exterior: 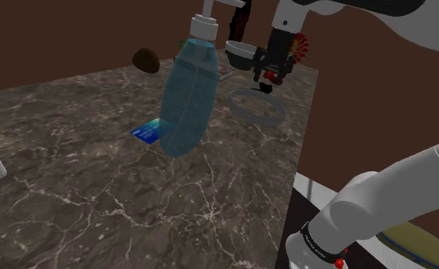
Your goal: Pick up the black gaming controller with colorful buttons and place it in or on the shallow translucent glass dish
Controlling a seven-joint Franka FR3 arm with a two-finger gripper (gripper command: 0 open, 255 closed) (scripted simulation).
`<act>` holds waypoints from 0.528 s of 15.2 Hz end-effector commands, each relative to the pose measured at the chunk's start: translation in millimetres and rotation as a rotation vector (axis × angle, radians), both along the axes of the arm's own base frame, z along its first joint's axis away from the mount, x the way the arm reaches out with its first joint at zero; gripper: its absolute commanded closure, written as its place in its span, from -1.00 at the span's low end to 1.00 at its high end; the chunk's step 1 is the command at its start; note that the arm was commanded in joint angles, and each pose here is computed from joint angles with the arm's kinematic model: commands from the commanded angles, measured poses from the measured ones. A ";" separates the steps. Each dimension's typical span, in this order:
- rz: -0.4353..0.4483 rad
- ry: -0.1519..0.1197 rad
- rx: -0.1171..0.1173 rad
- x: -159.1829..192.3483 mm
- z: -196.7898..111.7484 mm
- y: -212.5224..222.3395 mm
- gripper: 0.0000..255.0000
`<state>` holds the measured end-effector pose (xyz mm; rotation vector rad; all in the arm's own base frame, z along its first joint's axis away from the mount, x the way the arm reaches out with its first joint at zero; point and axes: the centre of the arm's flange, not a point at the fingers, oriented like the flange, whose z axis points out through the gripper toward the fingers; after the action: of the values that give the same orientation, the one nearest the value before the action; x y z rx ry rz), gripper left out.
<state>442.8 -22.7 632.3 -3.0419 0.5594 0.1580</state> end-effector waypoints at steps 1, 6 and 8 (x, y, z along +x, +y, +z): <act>-0.047 0.029 0.000 28.7 7.3 -7.5 -1.00; -0.118 0.069 0.001 70.9 12.7 -21.0 -1.00; -0.118 0.069 0.001 69.3 2.3 -20.2 -1.00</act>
<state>511.4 -43.3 638.4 -3.0021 0.7377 0.2584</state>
